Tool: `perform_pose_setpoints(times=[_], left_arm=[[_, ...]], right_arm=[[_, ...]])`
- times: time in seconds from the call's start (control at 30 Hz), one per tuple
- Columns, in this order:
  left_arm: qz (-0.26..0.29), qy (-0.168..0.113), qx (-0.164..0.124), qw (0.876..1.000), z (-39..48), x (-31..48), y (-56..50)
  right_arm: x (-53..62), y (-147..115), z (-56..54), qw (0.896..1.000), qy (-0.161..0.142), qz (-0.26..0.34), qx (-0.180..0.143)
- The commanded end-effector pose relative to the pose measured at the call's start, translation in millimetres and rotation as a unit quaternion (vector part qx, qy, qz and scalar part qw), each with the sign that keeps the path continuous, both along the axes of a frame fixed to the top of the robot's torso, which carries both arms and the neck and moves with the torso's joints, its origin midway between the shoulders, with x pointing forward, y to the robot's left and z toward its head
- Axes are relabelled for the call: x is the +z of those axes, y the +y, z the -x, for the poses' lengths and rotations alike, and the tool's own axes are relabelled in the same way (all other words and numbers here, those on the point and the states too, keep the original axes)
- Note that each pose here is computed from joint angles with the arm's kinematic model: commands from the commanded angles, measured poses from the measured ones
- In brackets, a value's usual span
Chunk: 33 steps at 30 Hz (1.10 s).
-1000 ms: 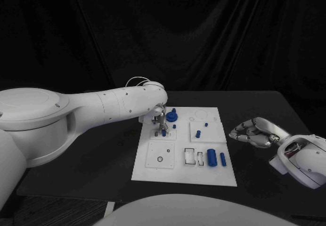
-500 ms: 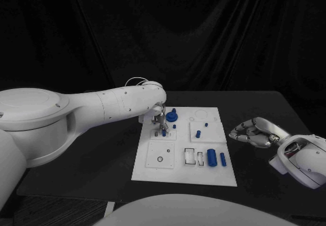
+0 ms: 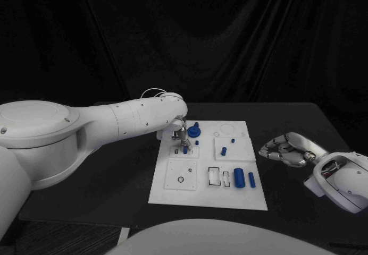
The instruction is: Assemble the parts on the task board
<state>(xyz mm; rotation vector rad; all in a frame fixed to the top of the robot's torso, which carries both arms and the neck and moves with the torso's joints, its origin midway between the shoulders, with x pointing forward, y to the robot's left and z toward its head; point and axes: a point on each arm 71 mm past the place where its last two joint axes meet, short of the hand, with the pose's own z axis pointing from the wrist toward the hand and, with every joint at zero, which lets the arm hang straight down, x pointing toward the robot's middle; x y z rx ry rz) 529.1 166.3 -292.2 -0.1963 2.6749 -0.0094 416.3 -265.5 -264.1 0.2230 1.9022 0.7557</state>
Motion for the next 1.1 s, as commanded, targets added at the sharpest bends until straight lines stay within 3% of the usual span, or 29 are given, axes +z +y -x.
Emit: perform_pose_setpoints(times=[0.03,1.1], left_arm=[[-0.001,0.009,0.004,1.0,2.8,-4.1,-1.0],[-0.001,0.013,0.005,1.0,5.0,-6.9,3.6]], right_arm=[[-0.6,-0.6,0.6,1.0,0.0,0.001,-0.005],[-0.6,-2.1,0.3,1.0,-0.001,0.002,-0.008]])
